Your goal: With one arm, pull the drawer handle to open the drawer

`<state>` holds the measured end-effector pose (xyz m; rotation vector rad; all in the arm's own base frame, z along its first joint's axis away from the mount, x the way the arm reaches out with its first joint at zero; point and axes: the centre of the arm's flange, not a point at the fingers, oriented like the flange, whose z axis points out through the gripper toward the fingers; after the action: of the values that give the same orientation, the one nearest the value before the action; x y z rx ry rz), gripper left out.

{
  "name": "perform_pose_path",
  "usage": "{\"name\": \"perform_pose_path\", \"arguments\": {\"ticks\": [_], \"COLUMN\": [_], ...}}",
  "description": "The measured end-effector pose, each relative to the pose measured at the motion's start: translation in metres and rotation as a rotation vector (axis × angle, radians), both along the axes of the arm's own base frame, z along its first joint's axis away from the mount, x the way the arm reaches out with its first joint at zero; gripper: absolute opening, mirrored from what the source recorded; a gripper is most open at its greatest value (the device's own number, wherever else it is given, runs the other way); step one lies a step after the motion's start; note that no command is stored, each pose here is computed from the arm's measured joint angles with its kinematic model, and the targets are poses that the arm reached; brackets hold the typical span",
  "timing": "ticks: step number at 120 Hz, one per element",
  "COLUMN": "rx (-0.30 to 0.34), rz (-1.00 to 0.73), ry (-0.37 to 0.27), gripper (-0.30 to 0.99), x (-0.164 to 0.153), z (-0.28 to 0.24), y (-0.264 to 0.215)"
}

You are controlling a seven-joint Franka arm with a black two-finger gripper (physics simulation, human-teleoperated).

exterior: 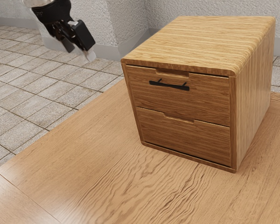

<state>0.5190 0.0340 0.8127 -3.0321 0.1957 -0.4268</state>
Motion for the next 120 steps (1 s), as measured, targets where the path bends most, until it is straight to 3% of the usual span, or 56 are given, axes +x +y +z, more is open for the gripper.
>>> {"name": "perform_pose_path", "arguments": {"ticks": [6, 15, 23, 61, 94, 106, 120], "rx": [-0.043, -0.084, -0.089, 0.134, 0.260, 0.377, 0.445], "rz": [-0.048, -0.103, -0.133, -0.447, -0.812, -0.846, -0.952], "ry": [0.056, 0.087, 0.123, 0.078, -0.038, -0.066, -0.120], "gripper": [0.66, 0.66, 0.66, 0.66, 0.66, 0.65, 0.65], "x": [0.009, 0.005, 0.006, 0.010, 0.029, 0.015, 0.009], "z": [-0.021, -0.027, -0.040, -0.053, -0.071, -0.061, -0.056], "y": [-0.028, -0.069, -0.085, -0.120, -0.159, -0.160, -0.184]}}
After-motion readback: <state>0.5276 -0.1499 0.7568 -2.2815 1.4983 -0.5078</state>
